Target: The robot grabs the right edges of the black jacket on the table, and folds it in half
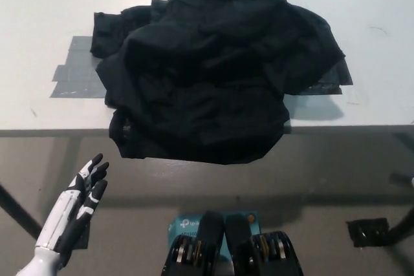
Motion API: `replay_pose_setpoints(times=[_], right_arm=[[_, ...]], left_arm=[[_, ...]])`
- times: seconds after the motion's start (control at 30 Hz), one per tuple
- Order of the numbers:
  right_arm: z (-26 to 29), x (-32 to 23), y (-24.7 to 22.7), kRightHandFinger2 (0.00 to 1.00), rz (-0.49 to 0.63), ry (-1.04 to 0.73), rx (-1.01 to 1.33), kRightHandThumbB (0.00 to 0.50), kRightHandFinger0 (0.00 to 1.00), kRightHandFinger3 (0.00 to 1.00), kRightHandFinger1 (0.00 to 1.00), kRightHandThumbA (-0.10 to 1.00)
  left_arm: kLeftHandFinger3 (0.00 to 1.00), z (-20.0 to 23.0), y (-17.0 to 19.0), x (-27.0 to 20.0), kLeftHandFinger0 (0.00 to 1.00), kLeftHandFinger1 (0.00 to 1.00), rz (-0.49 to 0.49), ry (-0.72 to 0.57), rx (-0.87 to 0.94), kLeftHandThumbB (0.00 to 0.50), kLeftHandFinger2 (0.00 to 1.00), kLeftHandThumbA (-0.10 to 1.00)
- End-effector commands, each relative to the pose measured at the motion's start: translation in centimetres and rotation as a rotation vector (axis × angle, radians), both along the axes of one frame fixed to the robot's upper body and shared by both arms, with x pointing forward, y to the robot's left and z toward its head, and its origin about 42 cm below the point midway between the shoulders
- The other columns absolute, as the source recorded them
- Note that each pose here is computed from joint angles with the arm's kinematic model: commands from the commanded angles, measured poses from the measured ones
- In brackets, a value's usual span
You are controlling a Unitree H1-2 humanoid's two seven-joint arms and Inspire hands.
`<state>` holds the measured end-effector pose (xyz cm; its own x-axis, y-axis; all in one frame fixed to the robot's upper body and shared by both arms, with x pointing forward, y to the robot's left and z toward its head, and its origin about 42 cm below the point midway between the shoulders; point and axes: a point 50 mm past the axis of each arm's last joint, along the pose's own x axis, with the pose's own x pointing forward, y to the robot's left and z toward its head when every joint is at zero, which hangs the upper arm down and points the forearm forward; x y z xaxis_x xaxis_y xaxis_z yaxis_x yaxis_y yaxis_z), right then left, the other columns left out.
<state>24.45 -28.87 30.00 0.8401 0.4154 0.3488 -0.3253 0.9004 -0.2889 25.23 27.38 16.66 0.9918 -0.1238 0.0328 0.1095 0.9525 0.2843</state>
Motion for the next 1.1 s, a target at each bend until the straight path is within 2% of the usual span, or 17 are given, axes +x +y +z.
replay_pose_setpoints(times=[0.0, 0.07, 0.1, 0.13, 0.17, 0.2, 0.33, 0.37, 0.43, 0.53, 0.63, 0.83, 0.9, 1.03, 1.07], right_arm=[[-10.1, -0.2, 2.4, 1.00, -0.119, 0.062, 0.144, 0.191, 1.00, 1.00, 1.00, 1.00], [-13.2, 0.6, 3.0, 1.00, -0.132, 0.174, 0.180, 0.254, 1.00, 1.00, 1.00, 1.00], [-13.8, 0.7, 2.9, 1.00, -0.138, 0.195, 0.184, 0.256, 1.00, 1.00, 1.00, 1.00], [-15.9, 1.1, 3.2, 1.00, -0.141, 0.259, 0.194, 0.225, 1.00, 1.00, 1.00, 1.00], [-16.3, 1.2, 3.3, 1.00, -0.139, 0.265, 0.193, 0.217, 1.00, 1.00, 1.00, 1.00], [-16.9, 1.2, 3.2, 1.00, -0.139, 0.299, 0.173, 0.171, 1.00, 1.00, 1.00, 1.00], [-17.8, 1.1, 2.9, 1.00, -0.133, 0.328, 0.168, 0.111, 1.00, 1.00, 1.00, 1.00], [-18.1, 1.1, 2.6, 1.00, -0.132, 0.336, 0.165, 0.117, 1.00, 1.00, 1.00, 1.00], [-18.4, 0.5, 2.5, 1.00, -0.137, 0.346, 0.171, 0.118, 1.00, 1.00, 1.00, 1.00], [-18.7, -0.1, 2.7, 1.00, -0.135, 0.350, 0.157, 0.109, 1.00, 1.00, 1.00, 1.00], [-18.9, -0.6, 2.9, 1.00, -0.135, 0.333, 0.087, 0.162, 1.00, 1.00, 1.00, 1.00], [-18.9, -1.0, 3.2, 1.00, -0.118, 0.336, 0.086, 0.137, 1.00, 1.00, 1.00, 1.00], [-18.9, -1.1, 3.2, 1.00, -0.119, 0.337, 0.084, 0.138, 1.00, 1.00, 1.00, 1.00], [-18.7, -1.0, 3.1, 1.00, -0.114, 0.331, 0.075, 0.129, 1.00, 1.00, 1.00, 1.00], [-18.7, -1.0, 3.1, 1.00, -0.111, 0.332, 0.079, 0.112, 1.00, 1.00, 1.00, 1.00]], left_arm=[[1.00, 0.5, 0.6, -0.3, 1.00, 1.00, -0.013, -0.026, -0.035, 0.088, 1.00, 0.92], [1.00, 0.3, 0.4, -0.5, 1.00, 1.00, -0.021, -0.023, -0.036, 0.081, 1.00, 0.93], [1.00, 0.3, 0.2, -0.5, 1.00, 1.00, -0.025, -0.023, -0.039, 0.081, 1.00, 0.93], [1.00, 0.2, 0.4, -0.5, 1.00, 1.00, -0.029, -0.025, -0.042, 0.081, 1.00, 0.93], [1.00, 0.1, 0.5, -0.7, 1.00, 1.00, -0.025, -0.024, -0.044, 0.082, 1.00, 0.93], [1.00, 0.1, 0.6, -0.6, 1.00, 1.00, -0.028, -0.025, -0.043, 0.075, 1.00, 0.93], [1.00, 0.4, 1.0, -0.4, 1.00, 1.00, -0.025, -0.031, -0.024, 0.057, 1.00, 0.93], [1.00, 0.3, 1.0, -0.4, 1.00, 1.00, -0.027, -0.038, -0.028, 0.050, 1.00, 0.92], [1.00, -0.1, 0.9, -0.7, 1.00, 1.00, -0.022, -0.025, -0.043, 0.072, 1.00, 0.92], [1.00, -0.4, 1.1, -1.3, 1.00, 1.00, -0.018, -0.010, -0.047, 0.077, 1.00, 0.93], [1.00, -0.5, 0.9, -1.8, 1.00, 1.00, -0.026, 0.004, -0.041, 0.059, 1.00, 0.93], [1.00, -0.9, 0.9, -2.1, 1.00, 1.00, -0.020, 0.014, -0.033, 0.006, 1.00, 0.91], [1.00, -1.0, 0.9, -2.3, 1.00, 1.00, -0.016, 0.014, -0.034, 0.024, 1.00, 0.92], [1.00, -1.0, 1.0, -2.5, 1.00, 1.00, -0.007, 0.021, -0.036, 0.009, 1.00, 0.92], [1.00, -1.1, 1.1, -2.6, 1.00, 1.00, -0.004, 0.024, -0.030, 0.004, 1.00, 0.92]])
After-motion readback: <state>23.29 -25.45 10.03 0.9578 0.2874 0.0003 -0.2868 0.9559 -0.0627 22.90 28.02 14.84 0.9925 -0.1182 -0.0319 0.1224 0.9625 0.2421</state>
